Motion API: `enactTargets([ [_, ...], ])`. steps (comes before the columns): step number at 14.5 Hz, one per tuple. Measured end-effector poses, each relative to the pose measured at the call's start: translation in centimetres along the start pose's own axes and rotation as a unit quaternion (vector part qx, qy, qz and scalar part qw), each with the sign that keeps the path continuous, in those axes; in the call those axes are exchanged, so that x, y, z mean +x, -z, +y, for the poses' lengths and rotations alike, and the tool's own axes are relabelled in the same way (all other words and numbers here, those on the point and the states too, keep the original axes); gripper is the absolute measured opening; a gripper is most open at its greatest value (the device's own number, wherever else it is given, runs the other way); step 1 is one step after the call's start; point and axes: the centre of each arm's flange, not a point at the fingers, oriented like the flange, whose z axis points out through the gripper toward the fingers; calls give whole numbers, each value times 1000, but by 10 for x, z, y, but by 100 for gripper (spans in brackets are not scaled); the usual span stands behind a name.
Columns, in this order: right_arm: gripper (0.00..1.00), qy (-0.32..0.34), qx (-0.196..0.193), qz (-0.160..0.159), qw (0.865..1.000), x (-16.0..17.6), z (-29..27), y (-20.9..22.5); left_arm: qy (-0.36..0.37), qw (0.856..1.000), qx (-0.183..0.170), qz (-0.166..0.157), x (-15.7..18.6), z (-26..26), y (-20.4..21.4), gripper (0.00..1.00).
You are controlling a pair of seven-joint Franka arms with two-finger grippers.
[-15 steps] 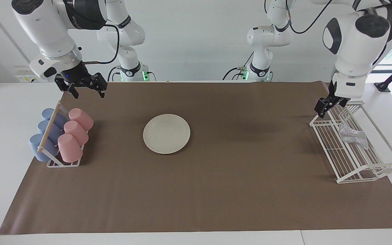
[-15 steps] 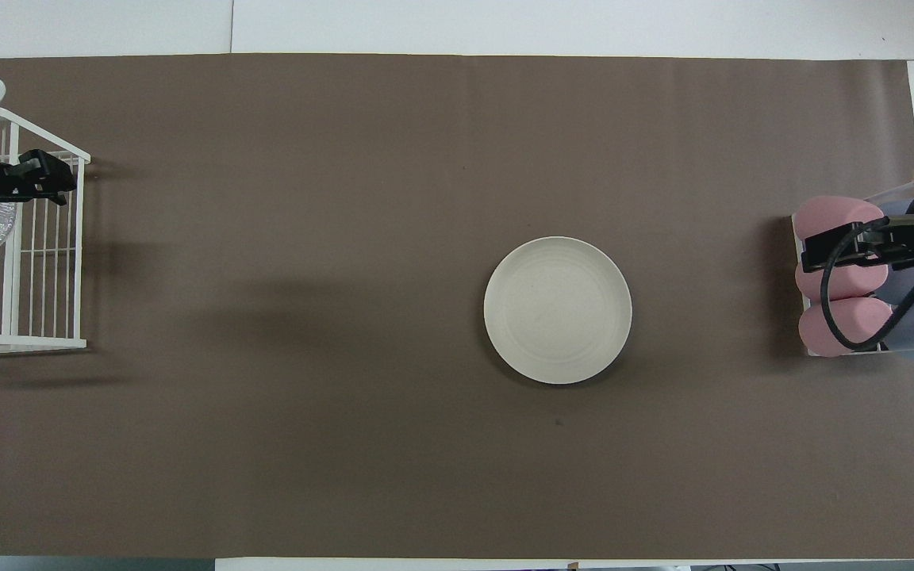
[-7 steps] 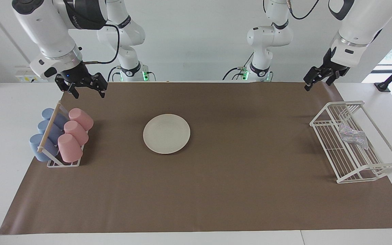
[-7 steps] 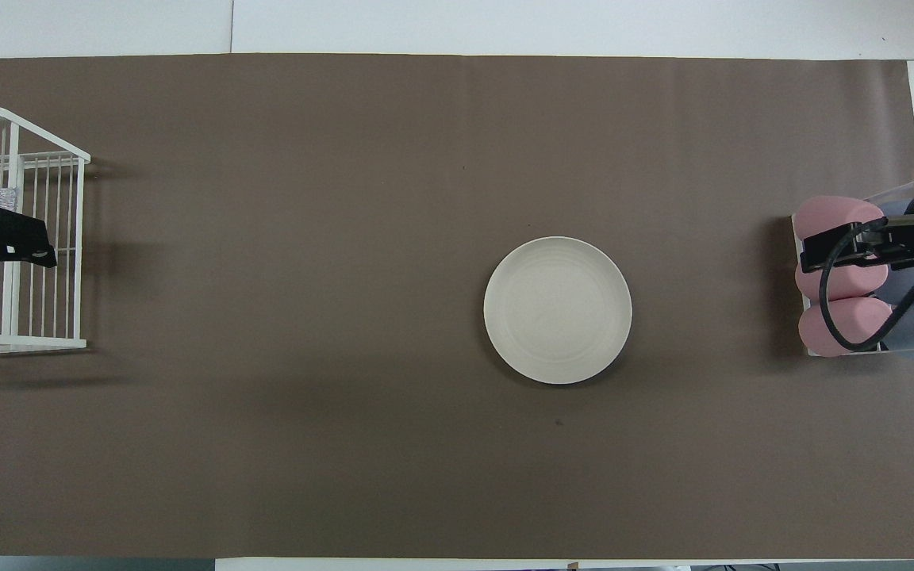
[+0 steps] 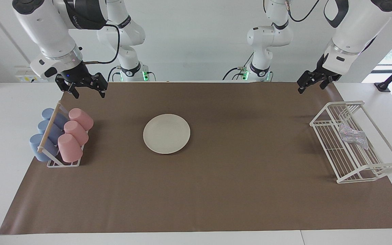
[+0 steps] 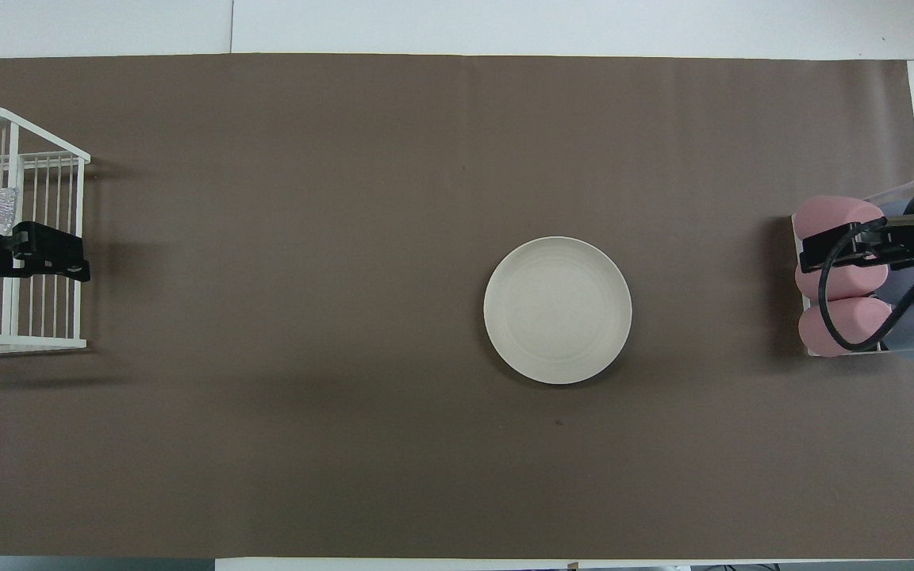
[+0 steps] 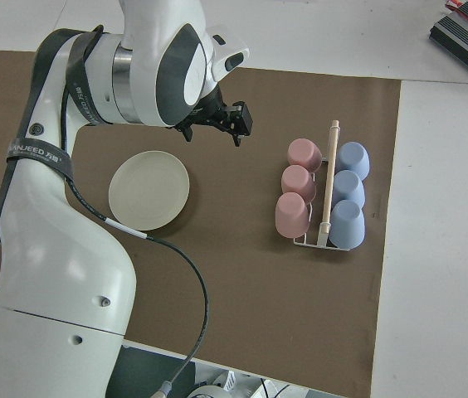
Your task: Wipe plate with sponge
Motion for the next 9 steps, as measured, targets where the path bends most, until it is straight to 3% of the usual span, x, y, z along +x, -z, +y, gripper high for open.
enactTargets([
  [9,100,1,0,0,1000,0,-1,0,-4,1000,-15,-3,2,6,22,100],
])
